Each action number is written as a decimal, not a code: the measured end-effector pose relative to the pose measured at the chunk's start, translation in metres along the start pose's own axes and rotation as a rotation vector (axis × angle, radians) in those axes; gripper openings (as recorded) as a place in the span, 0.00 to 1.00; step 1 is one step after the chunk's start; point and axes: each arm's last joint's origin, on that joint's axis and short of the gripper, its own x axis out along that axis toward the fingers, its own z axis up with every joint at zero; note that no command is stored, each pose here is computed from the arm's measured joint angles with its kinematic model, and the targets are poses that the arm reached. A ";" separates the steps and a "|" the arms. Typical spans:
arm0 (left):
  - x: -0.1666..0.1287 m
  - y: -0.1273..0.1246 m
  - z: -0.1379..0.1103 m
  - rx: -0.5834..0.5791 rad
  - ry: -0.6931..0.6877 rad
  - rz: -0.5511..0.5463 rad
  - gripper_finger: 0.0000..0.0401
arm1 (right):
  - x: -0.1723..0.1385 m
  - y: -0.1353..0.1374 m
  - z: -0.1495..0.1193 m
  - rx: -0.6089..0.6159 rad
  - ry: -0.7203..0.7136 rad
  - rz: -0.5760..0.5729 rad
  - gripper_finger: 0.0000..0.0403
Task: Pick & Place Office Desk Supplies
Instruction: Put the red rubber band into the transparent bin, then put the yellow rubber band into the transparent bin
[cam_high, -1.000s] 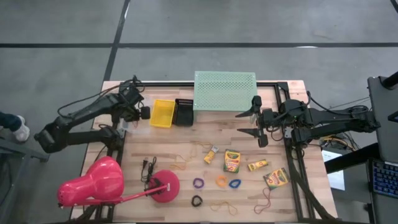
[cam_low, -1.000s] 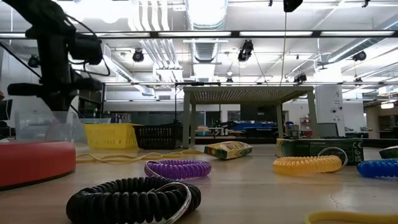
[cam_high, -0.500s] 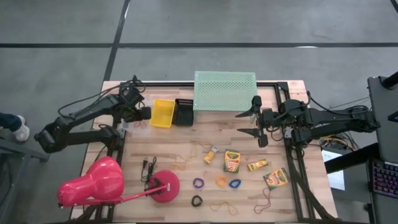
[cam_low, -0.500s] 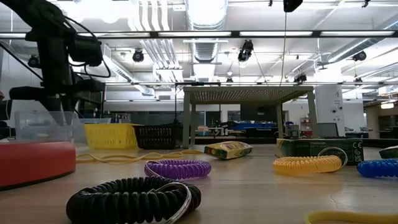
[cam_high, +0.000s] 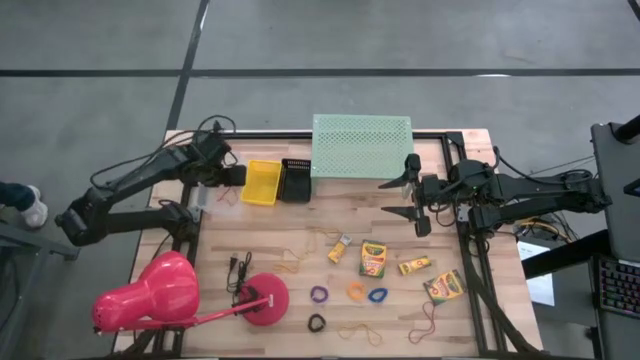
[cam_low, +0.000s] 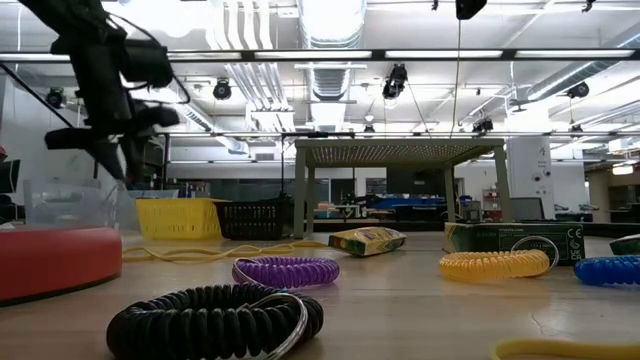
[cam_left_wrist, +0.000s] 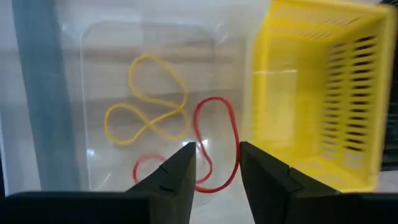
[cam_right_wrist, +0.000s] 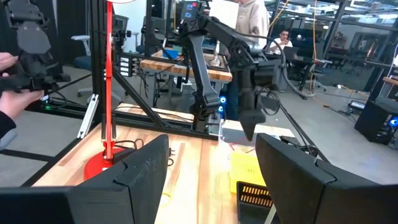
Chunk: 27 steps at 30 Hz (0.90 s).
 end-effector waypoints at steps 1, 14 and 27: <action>-0.002 -0.001 0.002 0.001 -0.009 -0.007 0.32 | 0.000 0.000 0.000 0.000 0.000 0.000 0.59; 0.016 0.009 -0.014 -0.082 0.107 0.023 0.32 | 0.000 0.000 0.000 0.000 0.000 0.000 0.59; 0.009 0.012 -0.017 -0.109 0.159 0.071 0.32 | 0.000 0.000 0.000 0.000 0.000 -0.001 0.59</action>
